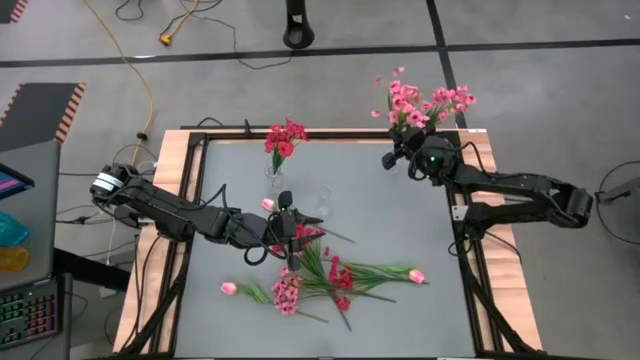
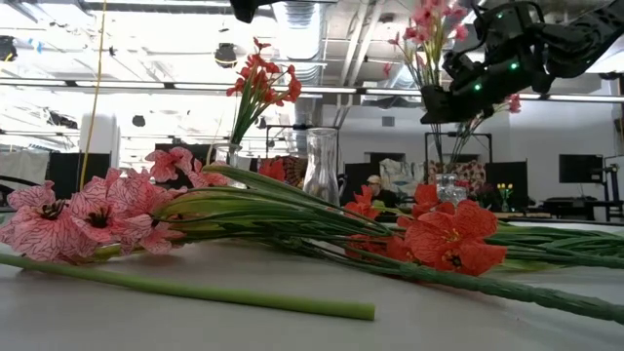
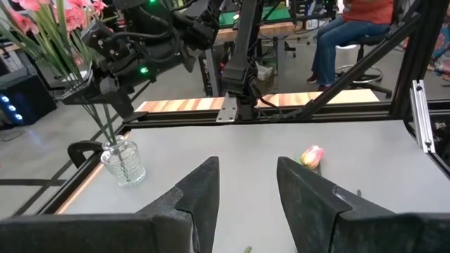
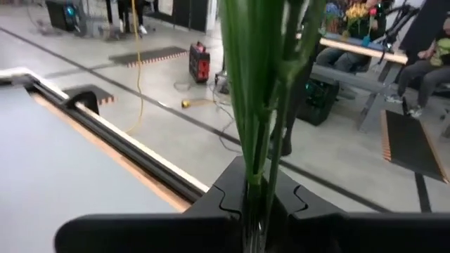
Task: Sort flowers into vase by color
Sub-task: Put the pink flower into the top right transparent vase
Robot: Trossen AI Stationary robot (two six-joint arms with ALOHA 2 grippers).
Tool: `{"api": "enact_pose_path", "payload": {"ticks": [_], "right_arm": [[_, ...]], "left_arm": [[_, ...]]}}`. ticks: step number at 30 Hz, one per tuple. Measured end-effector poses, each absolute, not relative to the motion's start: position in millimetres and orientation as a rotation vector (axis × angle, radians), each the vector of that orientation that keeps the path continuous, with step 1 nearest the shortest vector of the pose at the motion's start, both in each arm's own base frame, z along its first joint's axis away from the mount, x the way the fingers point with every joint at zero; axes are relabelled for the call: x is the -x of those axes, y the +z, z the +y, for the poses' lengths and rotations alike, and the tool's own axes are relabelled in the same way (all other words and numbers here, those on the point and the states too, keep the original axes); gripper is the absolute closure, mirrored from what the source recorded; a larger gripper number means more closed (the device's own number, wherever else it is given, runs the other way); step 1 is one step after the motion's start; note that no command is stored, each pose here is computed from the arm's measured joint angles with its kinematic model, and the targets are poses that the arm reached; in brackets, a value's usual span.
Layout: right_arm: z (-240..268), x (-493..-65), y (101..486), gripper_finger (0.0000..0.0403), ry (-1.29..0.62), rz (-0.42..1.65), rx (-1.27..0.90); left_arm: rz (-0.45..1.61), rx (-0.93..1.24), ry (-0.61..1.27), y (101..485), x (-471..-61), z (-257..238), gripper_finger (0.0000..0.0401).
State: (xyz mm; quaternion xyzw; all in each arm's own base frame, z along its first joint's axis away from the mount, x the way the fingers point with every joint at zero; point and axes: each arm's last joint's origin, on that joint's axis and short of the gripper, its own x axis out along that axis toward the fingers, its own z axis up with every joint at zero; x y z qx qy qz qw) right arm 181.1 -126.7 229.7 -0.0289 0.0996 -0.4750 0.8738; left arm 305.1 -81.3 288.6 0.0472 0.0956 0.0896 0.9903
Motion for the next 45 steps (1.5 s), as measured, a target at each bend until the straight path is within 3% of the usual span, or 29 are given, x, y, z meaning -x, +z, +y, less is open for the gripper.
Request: {"api": "enact_pose_path", "payload": {"ticks": [10,20,25,36,45], "right_arm": [[-126.8,-178.9,221.1,0.0342,-0.99,0.305,0.055],[-127.0,-177.9,220.1,0.0233,-1.036,0.266,-0.038],[-126.8,-177.4,218.4,0.0199,-1.042,0.364,-0.078],[-125.2,-176.3,251.0,0.02,-1.026,0.658,-0.124],[-125.2,-176.4,280.4,0.0204,-1.039,0.654,-0.163]], "left_arm": [[0.192,-0.093,0.18,288.5,-305.1,-81.3,0.0269],[0.191,-0.083,0.181,288.5,-305.1,-81.3,0.0269],[0.191,-0.083,0.181,288.5,-305.1,-81.3,0.0269],[0.191,-0.083,0.181,288.5,-305.1,-81.3,0.0269],[0.192,-0.083,0.181,288.4,-305.1,-81.3,0.0269]]}}
